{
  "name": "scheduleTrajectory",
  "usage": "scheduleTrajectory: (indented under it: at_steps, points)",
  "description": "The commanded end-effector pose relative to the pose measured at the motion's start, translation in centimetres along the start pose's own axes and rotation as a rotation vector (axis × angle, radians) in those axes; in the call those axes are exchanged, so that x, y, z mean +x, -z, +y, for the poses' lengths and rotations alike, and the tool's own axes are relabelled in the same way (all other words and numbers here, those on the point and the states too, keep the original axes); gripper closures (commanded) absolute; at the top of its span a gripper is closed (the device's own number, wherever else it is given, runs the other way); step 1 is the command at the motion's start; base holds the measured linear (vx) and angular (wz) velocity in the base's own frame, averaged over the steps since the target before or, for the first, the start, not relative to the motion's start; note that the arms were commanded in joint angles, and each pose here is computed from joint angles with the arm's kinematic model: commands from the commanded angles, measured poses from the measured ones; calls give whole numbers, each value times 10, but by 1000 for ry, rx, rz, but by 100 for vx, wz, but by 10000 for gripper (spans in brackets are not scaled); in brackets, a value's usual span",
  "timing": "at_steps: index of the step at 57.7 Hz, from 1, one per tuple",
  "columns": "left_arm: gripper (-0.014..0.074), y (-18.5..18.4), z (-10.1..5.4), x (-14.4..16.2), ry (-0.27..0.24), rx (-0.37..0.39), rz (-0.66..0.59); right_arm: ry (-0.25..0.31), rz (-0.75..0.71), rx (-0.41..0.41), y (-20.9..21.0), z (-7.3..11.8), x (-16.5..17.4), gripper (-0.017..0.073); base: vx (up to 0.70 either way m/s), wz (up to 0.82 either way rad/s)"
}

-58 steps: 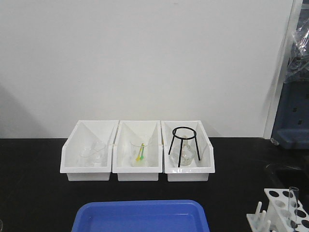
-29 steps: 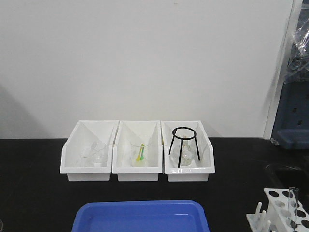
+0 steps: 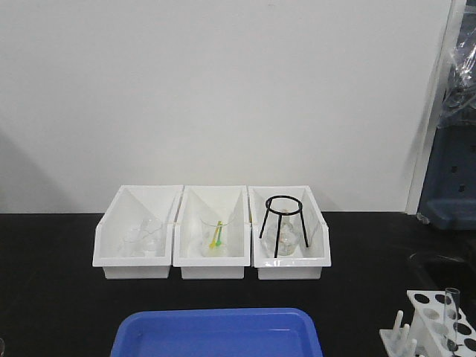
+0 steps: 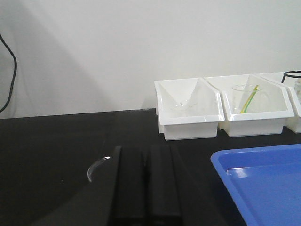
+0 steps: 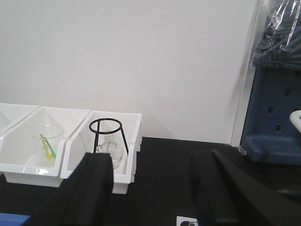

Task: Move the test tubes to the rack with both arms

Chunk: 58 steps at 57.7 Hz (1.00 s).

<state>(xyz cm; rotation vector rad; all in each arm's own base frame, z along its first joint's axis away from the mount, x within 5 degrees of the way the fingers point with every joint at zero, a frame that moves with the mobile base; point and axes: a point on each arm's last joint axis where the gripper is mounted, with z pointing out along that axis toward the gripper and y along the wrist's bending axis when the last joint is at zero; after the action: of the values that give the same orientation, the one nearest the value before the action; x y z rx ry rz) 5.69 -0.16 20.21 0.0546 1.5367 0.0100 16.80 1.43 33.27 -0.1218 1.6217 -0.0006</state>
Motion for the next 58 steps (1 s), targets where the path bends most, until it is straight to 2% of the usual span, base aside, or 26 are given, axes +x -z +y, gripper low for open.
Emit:
scheduleTrajectory:
  at_steps: [1,23,28,33,35,39,44,49,55,58]
  points:
    - [599,1,1,-18,18,-6,-111,13,-113,33,2,-4,-19,121,0,0]
    - [599,1,1,-18,18,-6,-111,9,-143,39,3,-4,-22,144,0,0]
    - [599,1,1,-18,18,-6,-111,10,-134,34,3,-4,-21,199,0,0]
    - [599,1,1,-18,18,-6,-111,39,-118,17,8,-2,-21,292,0,0]
    - [599,1,1,-18,18,-6,-111,35,-109,10,11,-2,-21,330,0,0]
    - [599,1,1,-18,18,-6,-111,36,-107,-2,23,-2,-24,435,0,0]
    - [599,1,1,-18,18,-6,-111,73,-96,2,39,-2,-25,571,0,0]
    - [599,1,1,-18,18,-6,-111,102,-95,29,56,-4,-18,574,0,0]
    - [599,1,1,-18,18,-6,-111,93,-103,62,73,-6,6,572,0,0]
    - [599,1,1,-18,18,-6,-111,66,-115,74,83,-5,21,572,0,0]
